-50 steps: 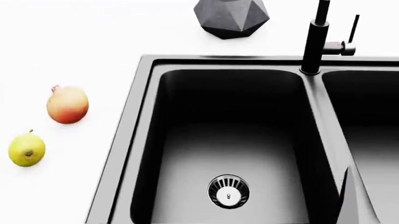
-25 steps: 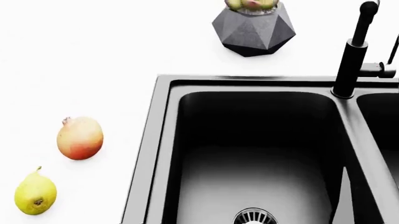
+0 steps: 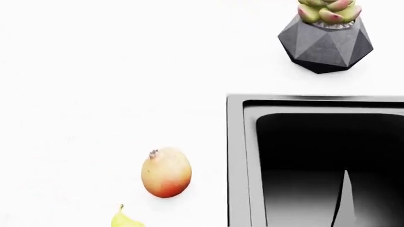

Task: There is a mixed pile of frozen fruits and vegetables on the counter. Locate all the frozen vegetables and place the items in a bowl on the counter. Take all the frozen fruits and defrost them in a running sink.

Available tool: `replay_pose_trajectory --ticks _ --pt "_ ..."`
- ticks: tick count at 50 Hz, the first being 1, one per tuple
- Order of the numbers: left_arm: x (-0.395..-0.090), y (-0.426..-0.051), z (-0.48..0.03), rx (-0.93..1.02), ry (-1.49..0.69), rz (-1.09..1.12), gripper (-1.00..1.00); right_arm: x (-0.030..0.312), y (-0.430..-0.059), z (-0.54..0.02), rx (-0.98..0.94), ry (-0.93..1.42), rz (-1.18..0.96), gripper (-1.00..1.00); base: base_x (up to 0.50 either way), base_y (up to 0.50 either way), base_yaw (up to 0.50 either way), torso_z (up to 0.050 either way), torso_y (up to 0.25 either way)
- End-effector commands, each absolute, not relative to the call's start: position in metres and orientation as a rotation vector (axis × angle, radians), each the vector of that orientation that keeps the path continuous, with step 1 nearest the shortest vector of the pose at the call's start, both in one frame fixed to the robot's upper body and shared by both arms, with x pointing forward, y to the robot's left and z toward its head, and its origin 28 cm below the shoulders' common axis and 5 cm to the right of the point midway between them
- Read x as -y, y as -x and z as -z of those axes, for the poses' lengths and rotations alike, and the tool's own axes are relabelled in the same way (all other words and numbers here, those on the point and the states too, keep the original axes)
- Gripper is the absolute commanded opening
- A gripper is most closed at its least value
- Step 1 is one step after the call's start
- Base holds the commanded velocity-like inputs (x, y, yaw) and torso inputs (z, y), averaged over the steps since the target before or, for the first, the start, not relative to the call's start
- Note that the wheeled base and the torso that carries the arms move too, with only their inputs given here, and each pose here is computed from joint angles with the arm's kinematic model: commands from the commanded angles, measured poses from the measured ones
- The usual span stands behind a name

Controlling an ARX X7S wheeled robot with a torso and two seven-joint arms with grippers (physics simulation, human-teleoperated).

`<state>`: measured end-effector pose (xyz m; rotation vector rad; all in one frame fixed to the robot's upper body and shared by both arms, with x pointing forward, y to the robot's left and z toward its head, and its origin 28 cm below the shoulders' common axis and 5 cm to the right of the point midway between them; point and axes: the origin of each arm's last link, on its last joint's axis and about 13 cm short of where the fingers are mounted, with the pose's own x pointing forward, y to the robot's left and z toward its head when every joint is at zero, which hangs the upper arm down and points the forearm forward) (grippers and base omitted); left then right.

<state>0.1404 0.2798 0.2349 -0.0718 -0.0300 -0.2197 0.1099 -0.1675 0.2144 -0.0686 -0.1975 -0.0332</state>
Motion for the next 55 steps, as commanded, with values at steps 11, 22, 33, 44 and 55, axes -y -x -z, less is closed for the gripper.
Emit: replay_pose_trajectory --ticks 11,22,33,44,55 --pt "-0.271 -0.151 -0.223 -0.034 0.051 0.288 1.0 0.174 -0.115 -0.221 0.129 0.1 0.033 1.0 0.0 0.18 0.0 0.0 0.0" --pt "-0.275 -0.166 -0.24 -0.106 0.003 0.371 1.0 0.186 -0.117 -0.257 0.029 0.099 -0.112 1.0 0.0 0.0 0.0 0.0 0.0" --pt "-0.251 -0.166 -0.234 -0.16 -0.019 0.501 1.0 0.189 -0.118 -0.274 -0.008 0.086 -0.167 1.0 0.0 0.0 0.0 0.0 0.0" --pt "-0.237 -0.167 -0.233 -0.195 -0.032 0.573 1.0 0.189 -0.116 -0.277 -0.026 0.039 -0.205 1.0 0.0 0.0 0.0 0.0 0.0" --pt "-0.224 -0.173 -0.236 -0.278 0.006 0.611 1.0 0.188 -0.119 -0.273 -0.04 0.046 -0.211 1.0 0.0 0.0 0.0 0.0 0.0"
